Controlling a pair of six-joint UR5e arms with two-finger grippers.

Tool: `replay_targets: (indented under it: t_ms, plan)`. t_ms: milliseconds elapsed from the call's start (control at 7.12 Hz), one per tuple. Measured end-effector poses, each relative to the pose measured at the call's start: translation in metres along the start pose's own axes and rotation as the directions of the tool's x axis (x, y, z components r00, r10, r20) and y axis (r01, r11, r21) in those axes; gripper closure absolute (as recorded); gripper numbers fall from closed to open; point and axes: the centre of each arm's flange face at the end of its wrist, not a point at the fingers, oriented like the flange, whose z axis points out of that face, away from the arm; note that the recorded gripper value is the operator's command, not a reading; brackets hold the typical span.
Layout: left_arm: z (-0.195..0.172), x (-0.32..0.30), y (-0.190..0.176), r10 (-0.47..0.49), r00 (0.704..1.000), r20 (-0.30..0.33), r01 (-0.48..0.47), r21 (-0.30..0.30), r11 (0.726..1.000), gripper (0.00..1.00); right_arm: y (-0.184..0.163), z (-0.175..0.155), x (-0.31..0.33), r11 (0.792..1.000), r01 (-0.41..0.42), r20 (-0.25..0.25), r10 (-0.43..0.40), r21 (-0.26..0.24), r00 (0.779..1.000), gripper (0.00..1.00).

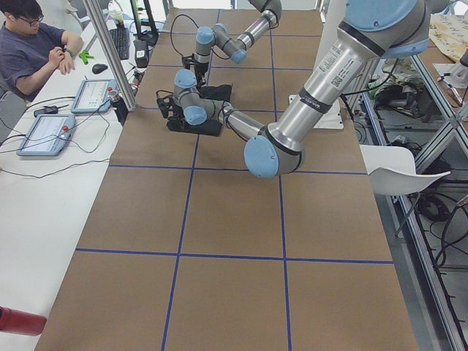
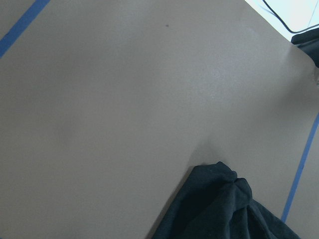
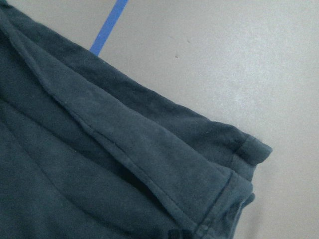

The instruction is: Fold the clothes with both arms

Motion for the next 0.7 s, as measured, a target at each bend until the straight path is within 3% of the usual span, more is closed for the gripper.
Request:
replay_targets:
  t_ms: [140, 281, 702]
  plan:
    - [0.001, 0.0, 0.0, -0.001, 1.0, 0.001, 0.001, -0.001, 1.0, 0.0, -0.002, -0.002, 0.004, 1.0, -0.006, -0.002, 0.006, 0.003, 1.0, 0.4]
    - [0.001, 0.0, 0.001, -0.001, 1.0, 0.001, 0.001, -0.001, 1.0, 0.0, -0.001, -0.001, 0.001, 1.0, -0.01, -0.001, 0.01, 0.001, 1.0, 0.12]
    - [0.001, -0.001, 0.001, -0.001, 1.0, 0.002, 0.001, -0.002, 1.0, 0.0, 0.008, 0.01, -0.012, 1.0, -0.002, 0.005, 0.002, -0.017, 1.0, 0.15]
